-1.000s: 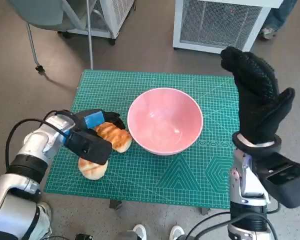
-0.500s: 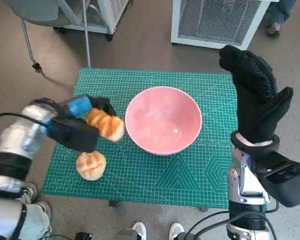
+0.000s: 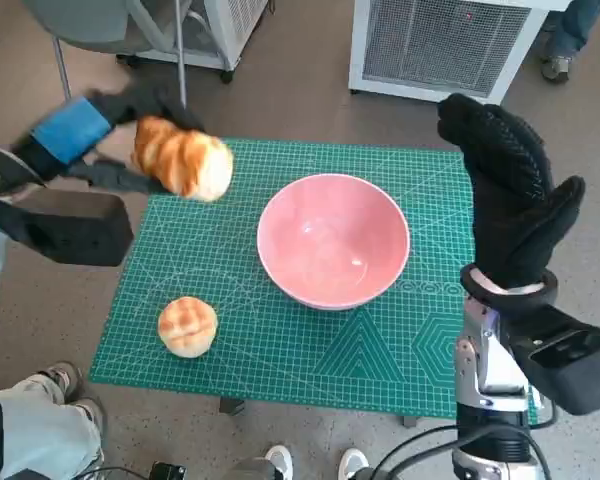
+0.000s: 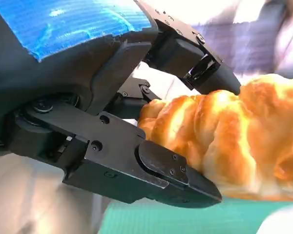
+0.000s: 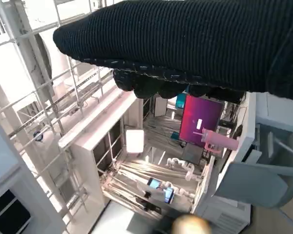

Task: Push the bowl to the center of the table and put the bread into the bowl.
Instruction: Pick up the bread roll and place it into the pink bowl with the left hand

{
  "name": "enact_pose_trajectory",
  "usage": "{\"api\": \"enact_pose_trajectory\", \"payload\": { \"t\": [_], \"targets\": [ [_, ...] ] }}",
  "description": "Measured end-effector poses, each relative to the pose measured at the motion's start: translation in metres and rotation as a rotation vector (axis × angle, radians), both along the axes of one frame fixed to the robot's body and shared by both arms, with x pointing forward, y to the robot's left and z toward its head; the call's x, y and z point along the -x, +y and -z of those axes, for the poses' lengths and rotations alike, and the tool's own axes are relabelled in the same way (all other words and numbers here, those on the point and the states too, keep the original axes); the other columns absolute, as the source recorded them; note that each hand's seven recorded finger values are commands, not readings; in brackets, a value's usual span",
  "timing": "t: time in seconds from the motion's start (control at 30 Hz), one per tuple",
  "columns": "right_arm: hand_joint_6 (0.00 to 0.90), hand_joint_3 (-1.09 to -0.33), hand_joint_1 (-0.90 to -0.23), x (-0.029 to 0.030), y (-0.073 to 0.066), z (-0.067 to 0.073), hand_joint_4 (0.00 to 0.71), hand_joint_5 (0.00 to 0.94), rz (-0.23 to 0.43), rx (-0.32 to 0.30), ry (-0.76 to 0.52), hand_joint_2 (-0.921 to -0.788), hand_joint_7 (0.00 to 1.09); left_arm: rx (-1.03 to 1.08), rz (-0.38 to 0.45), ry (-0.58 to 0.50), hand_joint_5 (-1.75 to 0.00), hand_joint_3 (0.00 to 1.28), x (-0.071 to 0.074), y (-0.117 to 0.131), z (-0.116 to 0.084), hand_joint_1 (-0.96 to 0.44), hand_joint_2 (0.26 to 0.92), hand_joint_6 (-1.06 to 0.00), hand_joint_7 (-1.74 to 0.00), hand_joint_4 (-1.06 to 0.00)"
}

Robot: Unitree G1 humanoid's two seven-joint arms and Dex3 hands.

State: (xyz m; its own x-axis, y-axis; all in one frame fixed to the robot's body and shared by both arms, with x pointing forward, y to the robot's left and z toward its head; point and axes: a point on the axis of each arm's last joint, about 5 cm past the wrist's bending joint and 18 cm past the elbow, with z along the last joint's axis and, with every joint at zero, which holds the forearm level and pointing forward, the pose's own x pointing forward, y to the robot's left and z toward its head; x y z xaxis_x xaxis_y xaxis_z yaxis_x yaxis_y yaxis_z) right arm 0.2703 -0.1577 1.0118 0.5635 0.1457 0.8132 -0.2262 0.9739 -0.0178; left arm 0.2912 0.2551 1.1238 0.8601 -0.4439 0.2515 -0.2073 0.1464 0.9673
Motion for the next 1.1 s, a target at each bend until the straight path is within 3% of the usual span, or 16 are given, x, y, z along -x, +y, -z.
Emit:
{"api": "enact_pose_trajectory", "payload": {
  "t": [0.2, 0.37, 0.77, 1.1],
  "targets": [
    [-0.001, -0.761, -0.61, 0.0, 0.0, 0.0, 0.284, 0.038, -0.002, 0.001, 0.0, -0.921, 0.78, 0.044, 0.088, -0.082, -0.96, 0.01, -0.002, -0.016, 0.0, 0.0, 0.914, -0.67, -1.19, -0.81],
    [-0.001, -0.761, -0.61, -0.0001, 0.0, 0.0, 0.283, 0.039, -0.004, 0.003, 0.0, -0.921, 0.78, 0.028, 0.16, -0.088, -1.05, 0.02, -0.009, -0.041, 0.006, 0.0, 0.918, -0.66, -1.17, -0.76],
    [-0.001, -0.759, -0.603, 0.0, -0.002, 0.0, 0.284, 0.041, -0.009, 0.006, -0.003, -0.921, 0.78, -0.09, 0.29, 0.082, -1.07, 0.02, -0.029, -0.106, 0.029, 0.0, 0.915, -0.65, -1.12, -0.79],
    [-0.001, -0.757, -0.596, 0.0006, -0.007, 0.0, 0.279, 0.04, -0.003, 0.001, -0.004, -0.921, 0.78, -0.175, 0.324, 0.203, -1.05, 0.03, -0.045, -0.13, 0.058, 0.0, 0.92, -0.64, -1.19, -0.77]
  ]
}}
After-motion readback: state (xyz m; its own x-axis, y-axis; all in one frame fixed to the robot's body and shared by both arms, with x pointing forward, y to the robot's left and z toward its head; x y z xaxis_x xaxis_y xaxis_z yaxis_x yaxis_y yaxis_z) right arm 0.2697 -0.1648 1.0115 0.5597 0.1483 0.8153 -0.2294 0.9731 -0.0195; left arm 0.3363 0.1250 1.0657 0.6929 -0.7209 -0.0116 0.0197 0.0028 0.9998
